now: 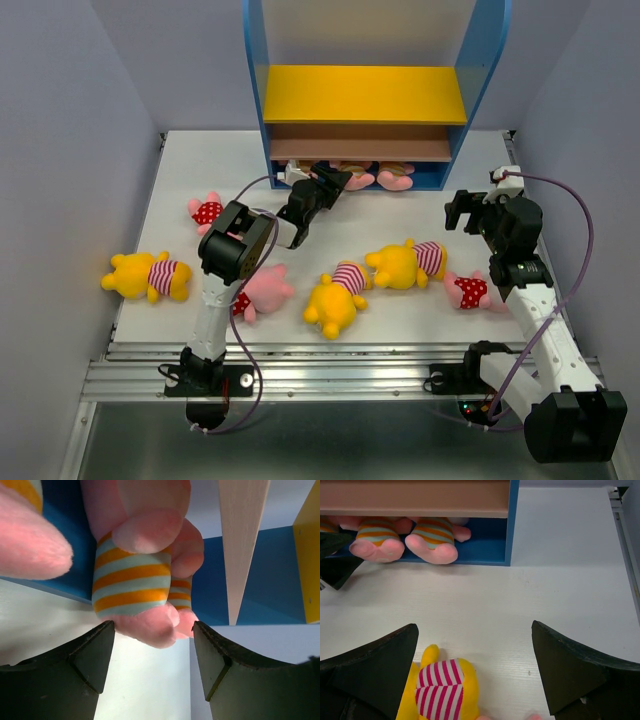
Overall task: Place and organize the stuffed toys onto the shelf
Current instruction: Adjust the position of the stuffed toy
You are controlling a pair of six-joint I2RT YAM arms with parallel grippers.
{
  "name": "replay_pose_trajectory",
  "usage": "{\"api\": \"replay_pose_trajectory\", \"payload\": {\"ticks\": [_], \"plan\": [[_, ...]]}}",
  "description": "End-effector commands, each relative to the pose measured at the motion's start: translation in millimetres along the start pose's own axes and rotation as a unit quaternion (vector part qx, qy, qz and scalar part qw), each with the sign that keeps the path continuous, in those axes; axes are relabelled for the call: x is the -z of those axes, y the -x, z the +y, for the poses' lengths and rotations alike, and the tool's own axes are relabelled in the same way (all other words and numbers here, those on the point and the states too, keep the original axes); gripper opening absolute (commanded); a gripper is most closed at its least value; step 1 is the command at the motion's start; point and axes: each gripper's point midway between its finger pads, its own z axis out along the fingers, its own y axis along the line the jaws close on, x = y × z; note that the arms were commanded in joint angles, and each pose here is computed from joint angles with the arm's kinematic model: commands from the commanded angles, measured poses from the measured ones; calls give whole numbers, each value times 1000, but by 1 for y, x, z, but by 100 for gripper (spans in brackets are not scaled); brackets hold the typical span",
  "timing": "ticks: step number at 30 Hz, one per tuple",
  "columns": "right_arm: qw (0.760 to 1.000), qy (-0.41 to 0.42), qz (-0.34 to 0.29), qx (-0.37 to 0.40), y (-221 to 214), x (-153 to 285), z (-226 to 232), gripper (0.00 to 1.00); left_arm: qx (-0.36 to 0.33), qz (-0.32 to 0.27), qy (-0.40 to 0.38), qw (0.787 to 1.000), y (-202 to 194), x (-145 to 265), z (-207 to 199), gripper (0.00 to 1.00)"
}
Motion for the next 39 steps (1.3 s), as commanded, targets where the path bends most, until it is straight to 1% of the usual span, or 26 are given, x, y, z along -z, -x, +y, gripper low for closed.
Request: {"api": "replay_pose_trajectory", "payload": {"ticks": [1,4,6,9,10,14,16,18,19,21,24,26,27,29,39], "plan": [[1000,1,-23,6,9,-3,-1,100,10,-9,-50,999,10,-5,-48,74],[1000,0,-24,6,9,-3,-2,100,14,-6,-42,999,8,-8,-44,72],[1000,0,-25,7,10,-3,-1,100,18,-4,-38,999,6,-8,-41,69],[1000,0,-24,6,9,-3,-1,100,20,-4,-36,999,6,-9,-39,60],[1000,0,-24,6,9,-3,-1,100,21,-5,-37,999,7,-10,-40,53],[1000,0,-24,6,9,-3,-1,100,22,-5,-39,999,7,-10,-41,36],[1000,-1,-24,6,9,-3,-2,100,22,-6,-41,999,7,-11,-42,34],[1000,-1,-24,6,10,-3,-2,100,22,-7,-43,999,8,-11,-44,29],[1000,-1,-25,6,10,-3,-2,100,22,-7,-43,999,8,-11,-44,22],[1000,0,-24,6,9,-3,-1,100,24,-8,-45,999,8,-12,-45,20],[1000,-2,-26,6,11,-3,-2,100,24,-7,-47,999,9,-12,-46,14],[1000,-1,-24,6,10,-3,-2,100,25,-8,-48,998,8,-12,-47,7],[1000,-2,-25,6,10,-2,-2,100,25,-8,-49,998,9,-12,-47,6],[1000,-1,-24,6,10,-3,-2,100,25,-9,-50,998,10,-13,-48,0],[1000,-1,-25,6,10,-3,-2,100,22,-24,-50,998,29,-6,-49,0]]}}
